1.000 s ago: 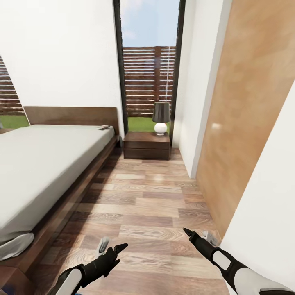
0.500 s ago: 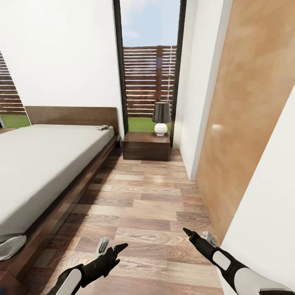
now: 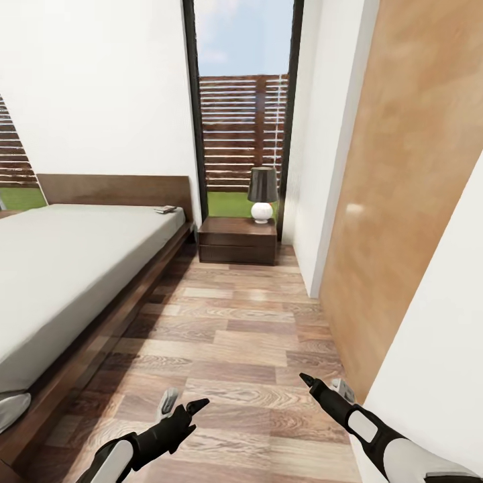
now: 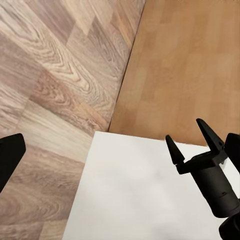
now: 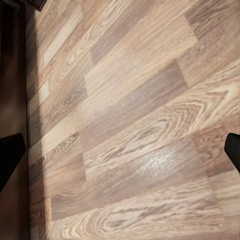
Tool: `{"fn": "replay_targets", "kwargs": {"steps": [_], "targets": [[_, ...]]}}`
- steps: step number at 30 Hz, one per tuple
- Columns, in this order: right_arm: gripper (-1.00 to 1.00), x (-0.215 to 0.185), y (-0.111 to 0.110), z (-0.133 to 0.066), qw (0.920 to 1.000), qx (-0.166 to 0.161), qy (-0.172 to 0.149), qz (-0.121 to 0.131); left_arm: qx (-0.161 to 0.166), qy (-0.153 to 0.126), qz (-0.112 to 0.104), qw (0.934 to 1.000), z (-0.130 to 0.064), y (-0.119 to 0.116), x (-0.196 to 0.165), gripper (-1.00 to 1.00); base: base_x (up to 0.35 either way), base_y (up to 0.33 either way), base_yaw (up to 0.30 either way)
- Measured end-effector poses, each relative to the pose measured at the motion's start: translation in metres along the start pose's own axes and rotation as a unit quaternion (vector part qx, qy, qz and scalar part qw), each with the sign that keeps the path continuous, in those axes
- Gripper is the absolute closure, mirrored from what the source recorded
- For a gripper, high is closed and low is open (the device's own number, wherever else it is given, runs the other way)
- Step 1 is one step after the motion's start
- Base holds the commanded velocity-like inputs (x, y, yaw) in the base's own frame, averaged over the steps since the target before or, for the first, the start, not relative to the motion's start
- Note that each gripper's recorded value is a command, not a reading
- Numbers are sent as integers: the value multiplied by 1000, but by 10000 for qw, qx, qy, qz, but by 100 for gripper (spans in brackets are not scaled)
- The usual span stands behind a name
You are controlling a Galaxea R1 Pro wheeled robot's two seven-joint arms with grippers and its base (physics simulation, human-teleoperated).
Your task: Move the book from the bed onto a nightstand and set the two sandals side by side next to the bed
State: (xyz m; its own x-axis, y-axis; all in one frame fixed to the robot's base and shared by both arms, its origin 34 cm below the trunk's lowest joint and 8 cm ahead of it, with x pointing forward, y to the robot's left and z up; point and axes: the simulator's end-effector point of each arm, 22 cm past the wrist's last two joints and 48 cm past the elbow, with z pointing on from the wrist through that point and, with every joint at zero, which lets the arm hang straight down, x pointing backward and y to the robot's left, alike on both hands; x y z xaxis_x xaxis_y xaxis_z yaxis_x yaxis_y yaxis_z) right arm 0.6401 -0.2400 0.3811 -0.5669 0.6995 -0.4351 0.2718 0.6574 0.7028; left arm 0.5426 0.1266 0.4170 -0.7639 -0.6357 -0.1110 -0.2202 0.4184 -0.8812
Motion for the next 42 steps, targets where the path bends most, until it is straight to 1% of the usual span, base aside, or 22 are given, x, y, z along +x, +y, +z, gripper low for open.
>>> {"fn": "replay_targets", "kwargs": {"steps": [42], "targets": [[-100,0,0,0,10000,0,-9,14,-6,-2,-1,10000,0,1,0,-100,89,-1,0]]}}
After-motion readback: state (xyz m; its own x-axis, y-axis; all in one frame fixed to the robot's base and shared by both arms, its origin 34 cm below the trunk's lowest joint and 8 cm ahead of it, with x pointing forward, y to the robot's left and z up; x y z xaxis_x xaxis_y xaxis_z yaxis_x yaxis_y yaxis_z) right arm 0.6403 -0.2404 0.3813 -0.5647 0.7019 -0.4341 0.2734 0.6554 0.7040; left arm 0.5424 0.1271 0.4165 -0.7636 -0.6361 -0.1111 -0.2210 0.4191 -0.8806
